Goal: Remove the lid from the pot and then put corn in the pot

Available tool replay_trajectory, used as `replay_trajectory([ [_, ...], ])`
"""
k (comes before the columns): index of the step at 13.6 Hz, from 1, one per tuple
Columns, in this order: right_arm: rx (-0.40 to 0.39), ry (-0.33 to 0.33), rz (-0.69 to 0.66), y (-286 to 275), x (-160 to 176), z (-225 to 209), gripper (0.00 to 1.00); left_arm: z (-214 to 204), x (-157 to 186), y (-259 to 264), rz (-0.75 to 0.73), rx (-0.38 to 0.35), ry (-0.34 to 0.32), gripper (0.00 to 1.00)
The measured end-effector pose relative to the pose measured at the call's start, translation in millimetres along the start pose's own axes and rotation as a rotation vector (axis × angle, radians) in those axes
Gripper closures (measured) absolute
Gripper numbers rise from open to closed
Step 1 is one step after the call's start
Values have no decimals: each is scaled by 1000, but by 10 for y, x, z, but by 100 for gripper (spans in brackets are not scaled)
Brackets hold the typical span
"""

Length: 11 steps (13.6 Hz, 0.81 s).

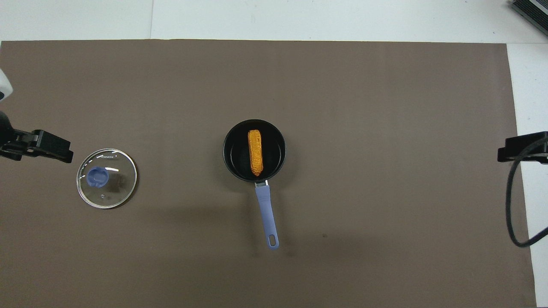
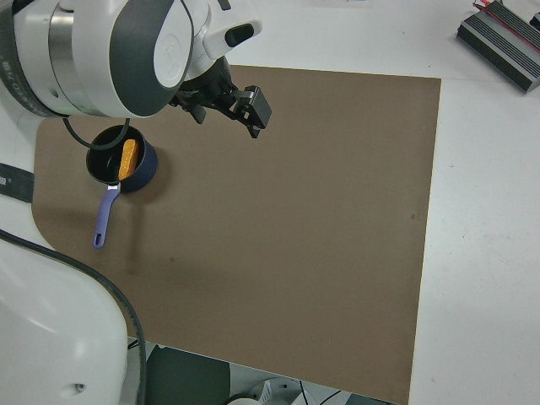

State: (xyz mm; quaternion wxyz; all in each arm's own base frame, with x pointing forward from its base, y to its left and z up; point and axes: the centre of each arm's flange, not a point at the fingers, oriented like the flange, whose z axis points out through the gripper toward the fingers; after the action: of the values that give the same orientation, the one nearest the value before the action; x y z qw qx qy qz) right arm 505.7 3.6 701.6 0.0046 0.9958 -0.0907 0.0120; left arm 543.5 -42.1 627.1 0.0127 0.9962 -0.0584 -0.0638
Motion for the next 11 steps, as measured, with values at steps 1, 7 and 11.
replay_trajectory([
  [1, 0, -1, 1, 8, 2, 5, 0, 0, 0, 0, 0, 0, 0, 0],
  [7, 3, -8, -37, 120, 32, 56, 0, 0, 0, 0, 0, 0, 0, 0],
  [11, 11, -10, -26, 231, 51, 63, 0, 0, 0, 0, 0, 0, 0, 0],
])
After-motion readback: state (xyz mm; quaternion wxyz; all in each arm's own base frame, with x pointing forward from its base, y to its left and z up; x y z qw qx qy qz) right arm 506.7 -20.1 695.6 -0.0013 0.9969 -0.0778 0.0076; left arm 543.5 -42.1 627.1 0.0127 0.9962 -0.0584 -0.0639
